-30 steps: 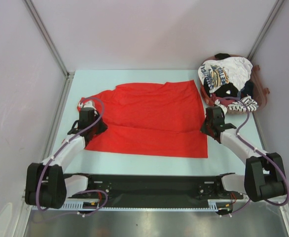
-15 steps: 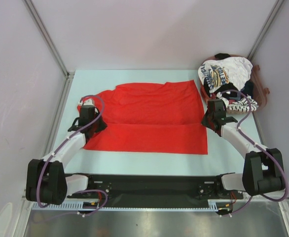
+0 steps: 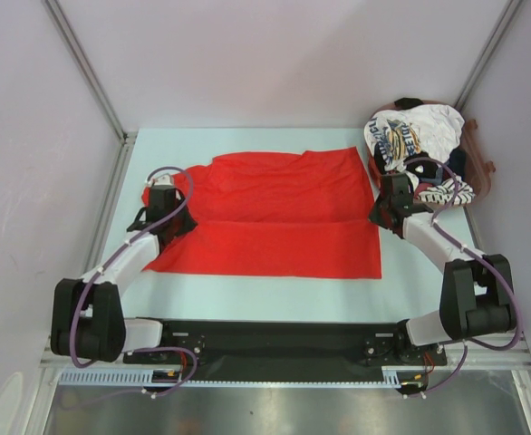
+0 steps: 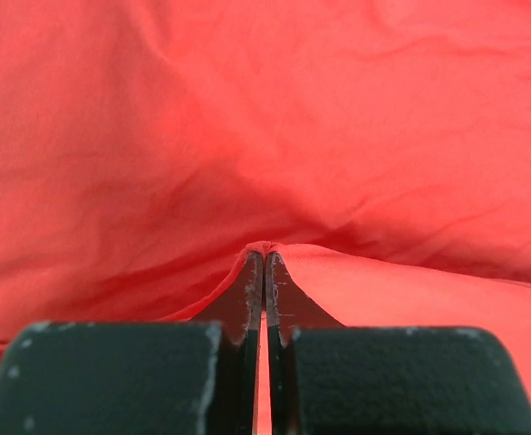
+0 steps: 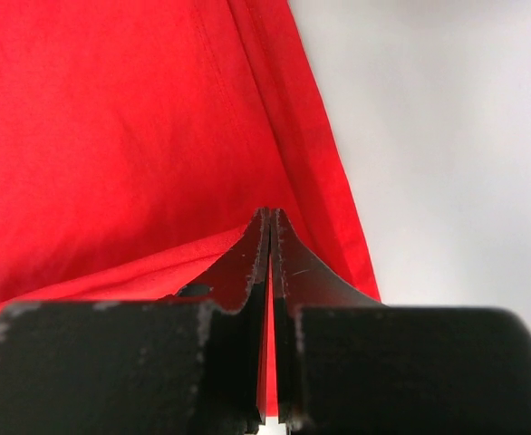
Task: Fold and stack the tank tops
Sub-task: Fold the tank top
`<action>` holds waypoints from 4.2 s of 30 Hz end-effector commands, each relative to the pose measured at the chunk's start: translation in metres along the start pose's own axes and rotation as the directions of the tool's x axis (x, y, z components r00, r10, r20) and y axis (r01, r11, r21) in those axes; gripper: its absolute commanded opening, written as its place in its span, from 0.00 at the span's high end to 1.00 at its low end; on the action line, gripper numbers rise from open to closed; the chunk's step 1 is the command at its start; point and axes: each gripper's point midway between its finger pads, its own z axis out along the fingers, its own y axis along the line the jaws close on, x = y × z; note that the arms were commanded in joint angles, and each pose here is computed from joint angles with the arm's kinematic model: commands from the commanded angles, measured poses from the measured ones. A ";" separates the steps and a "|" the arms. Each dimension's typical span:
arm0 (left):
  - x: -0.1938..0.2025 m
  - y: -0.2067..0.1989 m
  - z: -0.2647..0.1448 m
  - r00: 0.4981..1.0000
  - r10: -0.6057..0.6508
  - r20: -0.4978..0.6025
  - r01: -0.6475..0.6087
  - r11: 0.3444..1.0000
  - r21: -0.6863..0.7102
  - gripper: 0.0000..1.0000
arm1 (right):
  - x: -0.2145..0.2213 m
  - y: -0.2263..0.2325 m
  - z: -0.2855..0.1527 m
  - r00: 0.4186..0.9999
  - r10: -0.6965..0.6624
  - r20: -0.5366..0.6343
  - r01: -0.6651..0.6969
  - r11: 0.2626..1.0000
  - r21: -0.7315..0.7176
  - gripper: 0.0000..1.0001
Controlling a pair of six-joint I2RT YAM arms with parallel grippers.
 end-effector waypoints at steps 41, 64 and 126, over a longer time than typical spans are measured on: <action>-0.083 -0.044 0.021 0.993 0.017 0.113 -0.024 0.998 0.055 0.30 | -0.065 0.061 0.006 0.986 -0.088 0.145 0.099 0.992 -0.075 0.66; -0.147 -0.065 0.127 0.997 0.062 0.039 -0.061 0.998 -0.035 0.33 | -0.102 0.151 0.097 0.931 -0.343 0.128 0.339 0.939 0.052 0.67; -0.165 0.175 0.135 0.881 -0.457 0.119 0.471 0.873 -0.130 1.00 | -0.094 0.162 0.070 0.956 -0.225 0.188 0.257 0.952 -0.166 0.67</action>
